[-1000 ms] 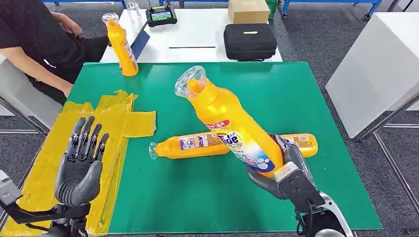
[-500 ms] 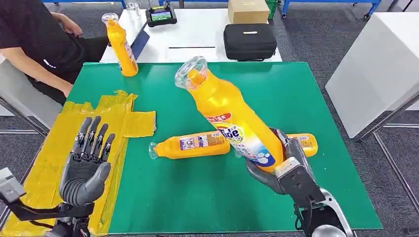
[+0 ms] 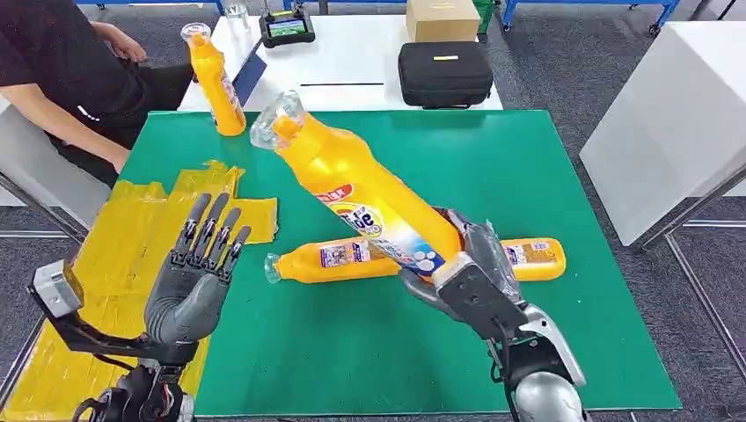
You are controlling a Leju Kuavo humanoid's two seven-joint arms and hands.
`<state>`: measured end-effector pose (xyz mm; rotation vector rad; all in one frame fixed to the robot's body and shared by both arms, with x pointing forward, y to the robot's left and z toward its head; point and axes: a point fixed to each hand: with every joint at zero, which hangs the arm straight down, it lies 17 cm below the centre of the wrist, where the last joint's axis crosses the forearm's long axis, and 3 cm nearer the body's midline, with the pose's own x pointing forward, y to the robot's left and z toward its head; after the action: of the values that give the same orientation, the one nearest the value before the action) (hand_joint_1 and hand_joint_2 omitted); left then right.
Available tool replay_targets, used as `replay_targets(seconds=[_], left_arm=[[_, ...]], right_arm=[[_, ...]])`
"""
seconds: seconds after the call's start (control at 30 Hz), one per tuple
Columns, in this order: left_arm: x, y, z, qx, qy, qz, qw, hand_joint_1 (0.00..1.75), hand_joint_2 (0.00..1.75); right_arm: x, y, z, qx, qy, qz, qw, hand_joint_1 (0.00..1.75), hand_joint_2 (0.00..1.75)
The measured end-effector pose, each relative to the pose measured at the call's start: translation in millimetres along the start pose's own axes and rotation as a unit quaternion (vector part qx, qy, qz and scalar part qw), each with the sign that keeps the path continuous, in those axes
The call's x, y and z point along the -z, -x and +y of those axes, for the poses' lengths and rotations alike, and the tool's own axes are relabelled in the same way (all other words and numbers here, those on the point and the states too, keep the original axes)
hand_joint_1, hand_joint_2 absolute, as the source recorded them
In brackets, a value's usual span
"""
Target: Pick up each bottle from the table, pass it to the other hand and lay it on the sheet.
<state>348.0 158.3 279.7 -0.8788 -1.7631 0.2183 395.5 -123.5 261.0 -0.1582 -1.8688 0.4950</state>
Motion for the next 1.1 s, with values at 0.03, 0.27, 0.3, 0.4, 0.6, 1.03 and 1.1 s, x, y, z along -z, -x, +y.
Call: replay_targets(seconds=[0.03, 0.27, 0.3, 0.4, 0.6, 1.03, 1.1], left_arm=[[2.5, 1.1, -1.3, 0.000, 0.005, 0.001, 1.000, 0.00, 1.75], [20.7, 5.9, -10.2, 0.006, 0.018, 0.010, 1.000, 0.00, 1.75], [24.4, 5.2, -10.4, 0.010, 0.016, 0.009, 1.000, 0.00, 1.75], [34.0, 0.5, -9.8, 0.029, 0.009, 0.001, 1.000, 0.00, 1.75], [41.1, -4.0, -12.7, 0.047, 0.008, -0.010, 0.999, 0.00, 1.75], [43.7, -5.3, -13.7, 0.048, 0.009, -0.013, 0.999, 0.00, 1.75], [43.7, -5.2, -13.5, 0.048, 0.008, -0.013, 0.999, 0.00, 1.75]], right_arm=[[3.4, -0.6, 3.9, -0.001, -0.004, 0.001, 1.000, 1.75, 1.75], [24.7, -0.6, 40.2, -0.031, -0.045, 0.013, 0.998, 1.75, 1.75], [28.0, -1.7, 44.6, -0.035, -0.050, 0.014, 0.998, 1.75, 1.75], [37.2, -10.7, 64.7, -0.041, -0.081, 0.001, 0.996, 1.75, 1.75], [41.2, -13.9, 96.8, -0.056, -0.127, -0.014, 0.990, 1.75, 1.75], [38.9, -10.4, 121.3, -0.074, -0.156, -0.017, 0.985, 1.75, 1.75], [39.2, -9.9, 121.8, -0.074, -0.157, -0.017, 0.985, 1.75, 1.75]])
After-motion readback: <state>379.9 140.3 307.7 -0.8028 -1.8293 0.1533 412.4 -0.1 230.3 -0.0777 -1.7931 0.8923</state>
